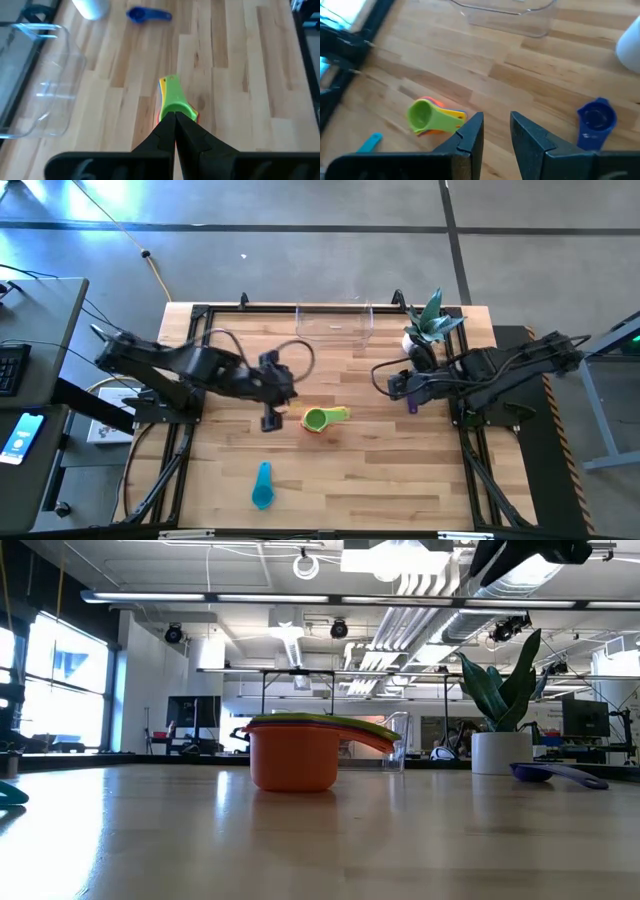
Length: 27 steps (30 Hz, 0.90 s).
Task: Nest measuring cups in basket
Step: Stack the bottom blue measuring cup on top of the green measuring cup
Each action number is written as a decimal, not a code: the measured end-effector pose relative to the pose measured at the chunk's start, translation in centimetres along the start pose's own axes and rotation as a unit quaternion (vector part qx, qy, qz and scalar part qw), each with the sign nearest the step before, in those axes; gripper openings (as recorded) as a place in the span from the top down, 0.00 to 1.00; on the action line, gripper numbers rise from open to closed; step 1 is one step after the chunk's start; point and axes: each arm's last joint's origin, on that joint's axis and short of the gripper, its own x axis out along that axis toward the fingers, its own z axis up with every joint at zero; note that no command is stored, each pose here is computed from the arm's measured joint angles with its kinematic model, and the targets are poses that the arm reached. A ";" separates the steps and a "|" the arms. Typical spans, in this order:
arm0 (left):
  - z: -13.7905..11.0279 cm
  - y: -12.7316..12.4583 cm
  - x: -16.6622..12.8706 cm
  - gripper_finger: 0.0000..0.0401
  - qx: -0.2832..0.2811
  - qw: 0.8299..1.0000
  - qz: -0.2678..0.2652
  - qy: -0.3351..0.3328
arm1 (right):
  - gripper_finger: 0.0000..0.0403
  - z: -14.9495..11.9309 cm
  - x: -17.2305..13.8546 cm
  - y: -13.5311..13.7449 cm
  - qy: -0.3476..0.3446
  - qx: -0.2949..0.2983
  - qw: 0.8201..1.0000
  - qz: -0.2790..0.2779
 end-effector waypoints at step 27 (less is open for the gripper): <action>-5.2 2.5 -6.8 0.83 -0.250 0.958 -0.023 0.142 | 0.67 0.8 2.6 0.5 0.071 -0.059 0.995 -0.025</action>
